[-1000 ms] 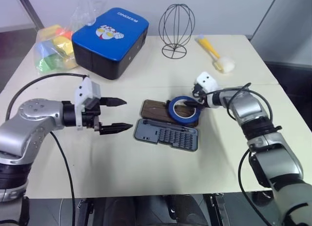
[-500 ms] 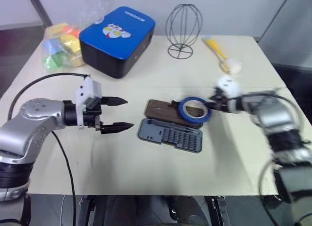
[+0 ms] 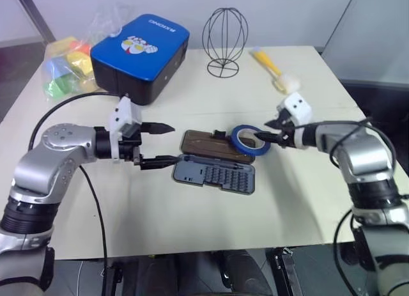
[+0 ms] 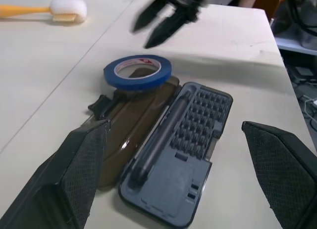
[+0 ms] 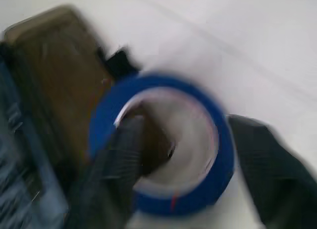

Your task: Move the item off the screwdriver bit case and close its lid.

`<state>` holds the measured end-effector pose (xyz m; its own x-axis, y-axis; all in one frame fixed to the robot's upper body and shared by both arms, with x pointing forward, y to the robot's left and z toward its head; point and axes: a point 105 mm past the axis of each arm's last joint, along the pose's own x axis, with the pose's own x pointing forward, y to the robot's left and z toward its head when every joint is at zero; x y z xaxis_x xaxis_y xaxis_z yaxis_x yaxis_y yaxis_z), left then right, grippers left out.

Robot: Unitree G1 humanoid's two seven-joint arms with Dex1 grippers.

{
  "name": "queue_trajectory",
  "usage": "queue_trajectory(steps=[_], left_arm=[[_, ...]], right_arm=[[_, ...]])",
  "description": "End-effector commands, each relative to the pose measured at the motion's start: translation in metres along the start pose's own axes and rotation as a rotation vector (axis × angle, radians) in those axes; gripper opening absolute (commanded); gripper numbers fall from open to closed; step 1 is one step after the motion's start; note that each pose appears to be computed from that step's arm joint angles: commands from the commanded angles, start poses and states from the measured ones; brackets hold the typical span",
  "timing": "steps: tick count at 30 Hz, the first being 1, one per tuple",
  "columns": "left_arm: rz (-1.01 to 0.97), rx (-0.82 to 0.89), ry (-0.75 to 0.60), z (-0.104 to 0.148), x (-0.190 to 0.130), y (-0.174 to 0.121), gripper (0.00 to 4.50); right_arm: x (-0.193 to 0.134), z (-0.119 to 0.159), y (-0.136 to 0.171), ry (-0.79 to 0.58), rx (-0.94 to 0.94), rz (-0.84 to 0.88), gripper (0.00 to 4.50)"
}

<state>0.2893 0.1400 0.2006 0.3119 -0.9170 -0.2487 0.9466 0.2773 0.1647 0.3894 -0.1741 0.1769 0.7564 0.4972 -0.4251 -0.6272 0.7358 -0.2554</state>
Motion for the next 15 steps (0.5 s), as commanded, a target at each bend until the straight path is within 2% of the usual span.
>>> queue_trajectory(steps=[1, 15], left_arm=[[0.027, 0.064, -0.008, 0.012, -0.007, -0.001, 4.50], [0.064, 0.072, 0.005, 0.012, -0.016, -0.002, 4.50]], right_arm=[[0.011, -0.002, -0.007, 0.020, -0.042, -0.024, 4.03], [0.046, -0.031, -0.022, 0.111, -0.021, -0.004, 4.03]])
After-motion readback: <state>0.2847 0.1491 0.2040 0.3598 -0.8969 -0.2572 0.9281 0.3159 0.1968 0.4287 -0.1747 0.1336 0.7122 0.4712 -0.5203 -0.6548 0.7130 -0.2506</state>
